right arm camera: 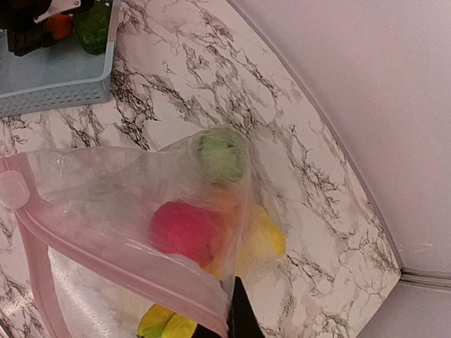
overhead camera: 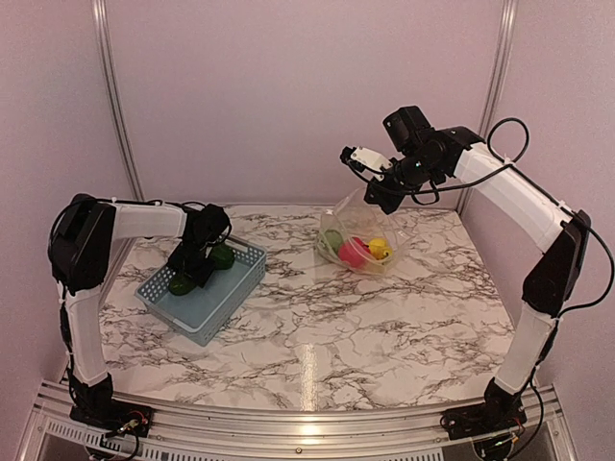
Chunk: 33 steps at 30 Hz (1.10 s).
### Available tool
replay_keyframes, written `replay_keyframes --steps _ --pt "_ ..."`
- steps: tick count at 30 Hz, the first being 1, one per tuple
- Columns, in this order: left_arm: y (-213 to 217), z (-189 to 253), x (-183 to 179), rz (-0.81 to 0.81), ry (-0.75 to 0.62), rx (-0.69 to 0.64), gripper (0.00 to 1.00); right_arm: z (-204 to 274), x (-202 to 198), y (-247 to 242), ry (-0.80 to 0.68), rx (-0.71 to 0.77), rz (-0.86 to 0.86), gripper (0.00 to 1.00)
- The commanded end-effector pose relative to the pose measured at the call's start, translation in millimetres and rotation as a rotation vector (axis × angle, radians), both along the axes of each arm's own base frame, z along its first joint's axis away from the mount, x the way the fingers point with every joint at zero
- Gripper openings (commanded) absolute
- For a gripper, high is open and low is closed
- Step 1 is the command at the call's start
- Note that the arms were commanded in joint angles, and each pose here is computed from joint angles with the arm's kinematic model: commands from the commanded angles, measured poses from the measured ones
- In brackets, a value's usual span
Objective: Place the food in the zip-top bag and seal the zipper
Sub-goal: Pick up the fake vegetable from the bin, then place the fake vegetable in the bin.
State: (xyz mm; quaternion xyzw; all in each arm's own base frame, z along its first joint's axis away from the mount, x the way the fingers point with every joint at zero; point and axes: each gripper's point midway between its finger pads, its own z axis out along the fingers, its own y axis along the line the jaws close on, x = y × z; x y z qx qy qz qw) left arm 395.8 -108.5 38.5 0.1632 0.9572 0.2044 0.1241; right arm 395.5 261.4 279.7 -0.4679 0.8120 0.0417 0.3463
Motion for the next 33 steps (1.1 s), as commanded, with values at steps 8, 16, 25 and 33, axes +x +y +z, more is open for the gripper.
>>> replay_keyframes --steps 8,16,25,33 --pt "-7.6 46.4 8.6 0.041 -0.122 -0.067 0.52 6.9 -7.2 -1.3 -0.014 -0.008 0.009 0.0" --pt "-81.3 160.9 4.7 0.005 -0.328 -0.413 0.49 6.0 -5.8 2.3 -0.008 -0.001 0.016 0.0" --pt "-189.7 271.5 -22.6 -0.19 -0.561 -0.755 0.44 11.6 -2.2 10.2 -0.001 0.033 0.017 0.0" --pt "-257.6 359.3 -60.7 -0.341 -0.739 -1.273 0.38 25.9 1.7 19.2 -0.014 0.079 0.008 0.0"
